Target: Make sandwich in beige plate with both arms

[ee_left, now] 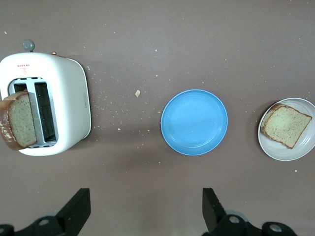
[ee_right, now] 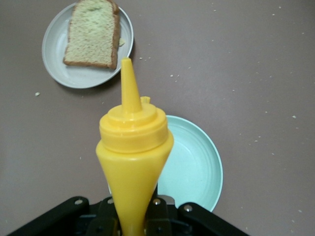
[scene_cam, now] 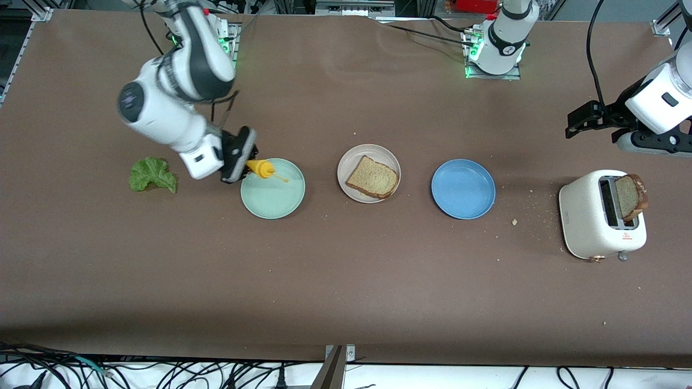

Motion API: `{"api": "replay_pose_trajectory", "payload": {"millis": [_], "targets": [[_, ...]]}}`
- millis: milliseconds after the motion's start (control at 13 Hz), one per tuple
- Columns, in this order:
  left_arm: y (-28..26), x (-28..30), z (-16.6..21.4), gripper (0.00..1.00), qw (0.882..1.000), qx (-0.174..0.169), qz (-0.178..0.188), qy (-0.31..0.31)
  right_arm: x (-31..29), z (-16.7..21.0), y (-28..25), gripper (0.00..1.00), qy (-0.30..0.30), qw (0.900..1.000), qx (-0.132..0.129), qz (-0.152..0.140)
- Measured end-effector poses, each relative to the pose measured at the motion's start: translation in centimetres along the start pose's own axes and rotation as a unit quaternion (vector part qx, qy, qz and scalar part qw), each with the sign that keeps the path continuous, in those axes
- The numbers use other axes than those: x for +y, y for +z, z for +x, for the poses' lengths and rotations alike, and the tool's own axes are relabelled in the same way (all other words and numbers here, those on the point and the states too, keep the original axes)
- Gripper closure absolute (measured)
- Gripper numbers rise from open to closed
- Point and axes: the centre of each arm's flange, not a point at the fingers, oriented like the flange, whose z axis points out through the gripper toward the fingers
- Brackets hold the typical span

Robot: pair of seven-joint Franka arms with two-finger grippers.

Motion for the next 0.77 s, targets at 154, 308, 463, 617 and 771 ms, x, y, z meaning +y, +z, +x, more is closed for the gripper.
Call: {"api": "replay_pose_trajectory", "payload": {"millis": [154,308,463,617,771], "targets": [[0.0,0.0,0.0,0.00,1.000,0.000,0.000,0.000,-3.8,4.1,0.2,0.93,0.019,0.998,-0.043,-0.047],[0.0,0.0,0.0,0.00,1.000,0.000,0.000,0.000,-7.1,7.0,1.7,0.93,0.019,0.993,-0.075,-0.088],[0.0,0.0,0.0,0.00,1.000,0.000,0.000,0.000,-9.7,9.2,4.3,0.93,-0.003,0.986,-0.109,-0.128],[0.0,0.0,0.0,0.00,1.000,0.000,0.000,0.000,-12.2,11.3,7.7,0.93,-0.030,0.973,-0.156,-0.167],[0.0,-0.1,0.0,0.00,1.000,0.000,0.000,-0.001,-15.6,13.8,11.9,0.93,-0.036,0.952,-0.213,-0.215]]}}
